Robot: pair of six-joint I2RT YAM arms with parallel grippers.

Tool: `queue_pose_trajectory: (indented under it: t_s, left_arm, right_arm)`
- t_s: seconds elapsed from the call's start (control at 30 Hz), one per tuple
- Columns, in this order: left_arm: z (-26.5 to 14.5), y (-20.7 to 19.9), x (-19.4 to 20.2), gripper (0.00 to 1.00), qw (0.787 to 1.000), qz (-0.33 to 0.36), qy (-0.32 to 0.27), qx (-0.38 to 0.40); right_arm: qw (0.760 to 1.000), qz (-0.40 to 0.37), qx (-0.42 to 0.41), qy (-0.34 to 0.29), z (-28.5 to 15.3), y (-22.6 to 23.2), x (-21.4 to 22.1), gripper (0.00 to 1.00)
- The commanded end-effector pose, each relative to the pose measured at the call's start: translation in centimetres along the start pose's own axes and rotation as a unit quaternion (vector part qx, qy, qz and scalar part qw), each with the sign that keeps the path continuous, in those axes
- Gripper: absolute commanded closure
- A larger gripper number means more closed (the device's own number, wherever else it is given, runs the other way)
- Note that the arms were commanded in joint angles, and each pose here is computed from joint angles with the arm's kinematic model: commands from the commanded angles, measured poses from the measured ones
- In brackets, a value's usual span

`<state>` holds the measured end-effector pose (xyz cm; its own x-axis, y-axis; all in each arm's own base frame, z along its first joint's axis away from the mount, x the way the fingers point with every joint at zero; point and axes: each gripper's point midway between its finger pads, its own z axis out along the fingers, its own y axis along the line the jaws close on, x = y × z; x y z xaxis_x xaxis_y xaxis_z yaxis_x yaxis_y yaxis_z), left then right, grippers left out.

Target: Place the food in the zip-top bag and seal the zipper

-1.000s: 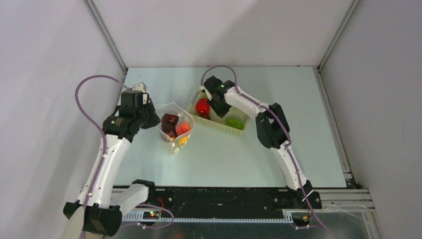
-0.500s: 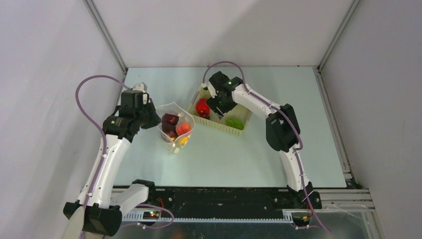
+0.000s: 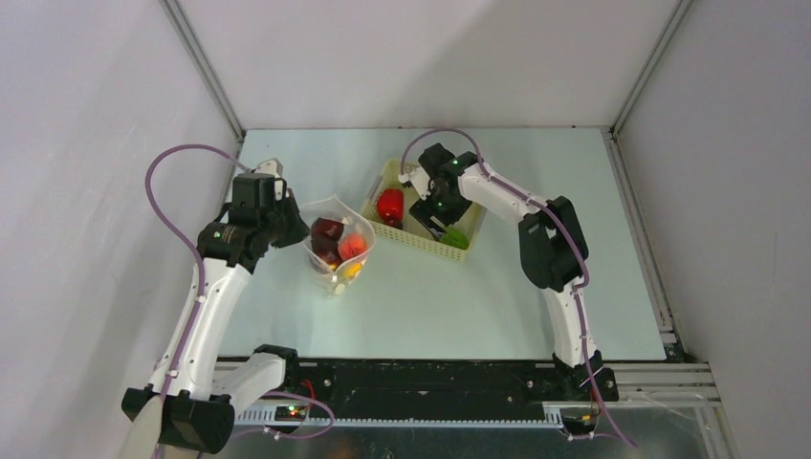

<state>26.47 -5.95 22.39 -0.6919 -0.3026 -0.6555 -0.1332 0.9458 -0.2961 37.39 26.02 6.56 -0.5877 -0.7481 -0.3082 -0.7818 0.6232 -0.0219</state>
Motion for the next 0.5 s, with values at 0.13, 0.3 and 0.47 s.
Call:
queue_pose_trajectory:
  t_s: [0.13,0.3,0.47]
  left_arm:
    - [-0.2,-0.3,-0.5,1.00,1.000,0.009,-0.009,0.010]
    - [-0.2,-0.3,-0.5,1.00,1.000,0.009,-0.011,0.009]
    - [-0.1,-0.2,-0.5,1.00,1.000,0.009,-0.009,0.007]
  right_arm:
    - [0.999,-0.038,0.006,0.009,-0.7,-0.2,0.7,0.18]
    - [0.999,-0.034,0.019,0.036,0.6,-0.7,1.7,0.19]
    - [0.997,-0.031,0.039,0.059,1.6,-1.4,2.6,0.23]
